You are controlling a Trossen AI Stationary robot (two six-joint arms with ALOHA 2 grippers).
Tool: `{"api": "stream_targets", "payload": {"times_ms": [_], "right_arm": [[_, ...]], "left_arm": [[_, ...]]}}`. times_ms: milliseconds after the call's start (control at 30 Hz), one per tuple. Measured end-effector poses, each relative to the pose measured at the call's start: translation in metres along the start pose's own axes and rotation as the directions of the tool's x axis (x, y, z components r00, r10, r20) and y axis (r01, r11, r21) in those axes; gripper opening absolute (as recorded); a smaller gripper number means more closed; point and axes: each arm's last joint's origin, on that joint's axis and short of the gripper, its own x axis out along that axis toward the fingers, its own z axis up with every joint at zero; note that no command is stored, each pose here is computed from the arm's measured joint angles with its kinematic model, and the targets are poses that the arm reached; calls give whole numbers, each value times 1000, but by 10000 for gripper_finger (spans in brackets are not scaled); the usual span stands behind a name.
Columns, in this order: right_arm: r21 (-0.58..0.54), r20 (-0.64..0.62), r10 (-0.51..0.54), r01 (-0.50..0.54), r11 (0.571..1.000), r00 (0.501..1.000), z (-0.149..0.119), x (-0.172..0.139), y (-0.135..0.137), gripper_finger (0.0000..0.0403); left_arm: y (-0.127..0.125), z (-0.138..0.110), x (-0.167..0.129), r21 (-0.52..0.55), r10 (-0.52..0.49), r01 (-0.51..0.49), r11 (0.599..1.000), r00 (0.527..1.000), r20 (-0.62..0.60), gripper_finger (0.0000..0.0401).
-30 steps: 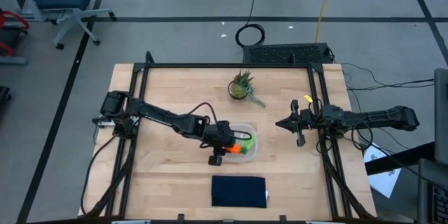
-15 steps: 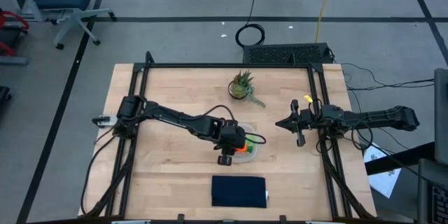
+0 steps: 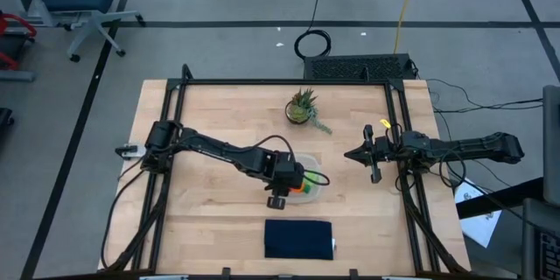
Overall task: Pick and placing Produce into tupperware
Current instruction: Put the carrot into the transparent bin
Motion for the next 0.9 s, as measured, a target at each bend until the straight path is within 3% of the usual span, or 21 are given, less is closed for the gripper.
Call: {"api": "stream_targets", "payload": {"times_ms": [900], "right_arm": [[1,-7,0,0,1000,1000,-1,0,0,0]], "left_arm": [[6,-9,0,88,-52,59,994,995,-87,131]]}}
